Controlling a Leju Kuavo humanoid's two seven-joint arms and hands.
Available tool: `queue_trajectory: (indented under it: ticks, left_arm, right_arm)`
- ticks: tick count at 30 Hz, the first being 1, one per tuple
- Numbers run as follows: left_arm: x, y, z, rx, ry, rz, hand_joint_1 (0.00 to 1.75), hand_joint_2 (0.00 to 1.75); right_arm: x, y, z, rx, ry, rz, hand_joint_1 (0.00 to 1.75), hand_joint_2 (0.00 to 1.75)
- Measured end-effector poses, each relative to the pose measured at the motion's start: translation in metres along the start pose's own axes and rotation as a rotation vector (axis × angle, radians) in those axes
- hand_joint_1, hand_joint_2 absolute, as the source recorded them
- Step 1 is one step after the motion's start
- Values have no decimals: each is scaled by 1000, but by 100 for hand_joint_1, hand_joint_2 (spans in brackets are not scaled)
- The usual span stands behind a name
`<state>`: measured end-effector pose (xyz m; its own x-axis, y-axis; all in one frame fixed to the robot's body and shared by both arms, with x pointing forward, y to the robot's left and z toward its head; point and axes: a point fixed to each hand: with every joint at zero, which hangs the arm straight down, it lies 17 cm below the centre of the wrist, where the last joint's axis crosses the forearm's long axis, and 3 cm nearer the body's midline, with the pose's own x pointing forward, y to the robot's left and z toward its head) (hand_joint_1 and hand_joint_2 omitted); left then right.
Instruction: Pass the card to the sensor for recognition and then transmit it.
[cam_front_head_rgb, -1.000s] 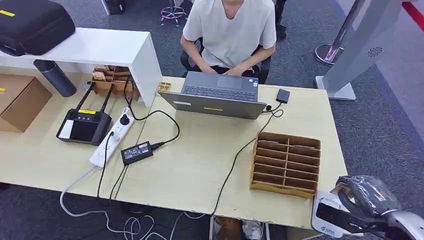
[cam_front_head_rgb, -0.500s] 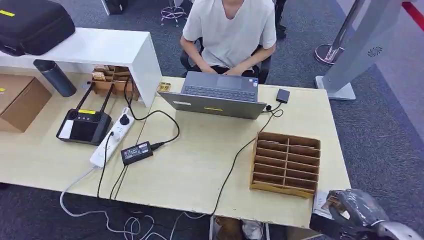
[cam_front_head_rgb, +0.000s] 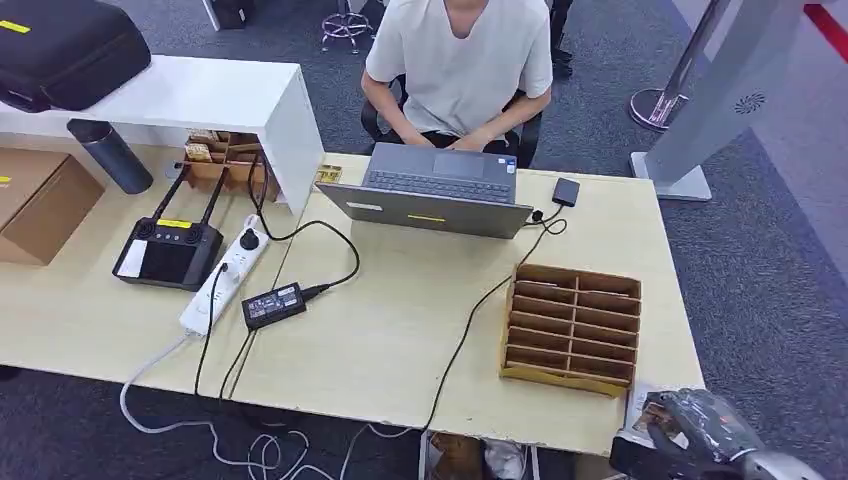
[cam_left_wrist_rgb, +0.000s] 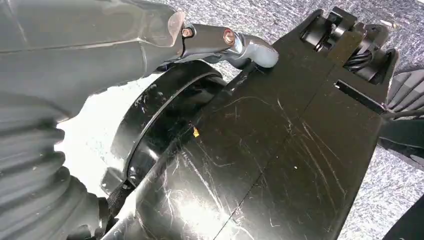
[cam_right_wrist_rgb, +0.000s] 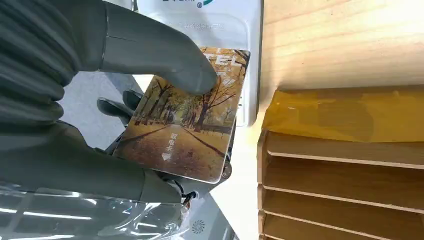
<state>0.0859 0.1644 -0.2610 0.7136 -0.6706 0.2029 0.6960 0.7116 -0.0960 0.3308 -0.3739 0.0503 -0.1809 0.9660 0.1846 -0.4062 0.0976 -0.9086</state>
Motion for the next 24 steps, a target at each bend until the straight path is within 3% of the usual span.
queue_trajectory:
  ticks: [24]
  left_arm:
    - [-2,0,0,0,12,2,0,175]
  right_arm:
    - [3,20,-4,49,2,-42,175,175]
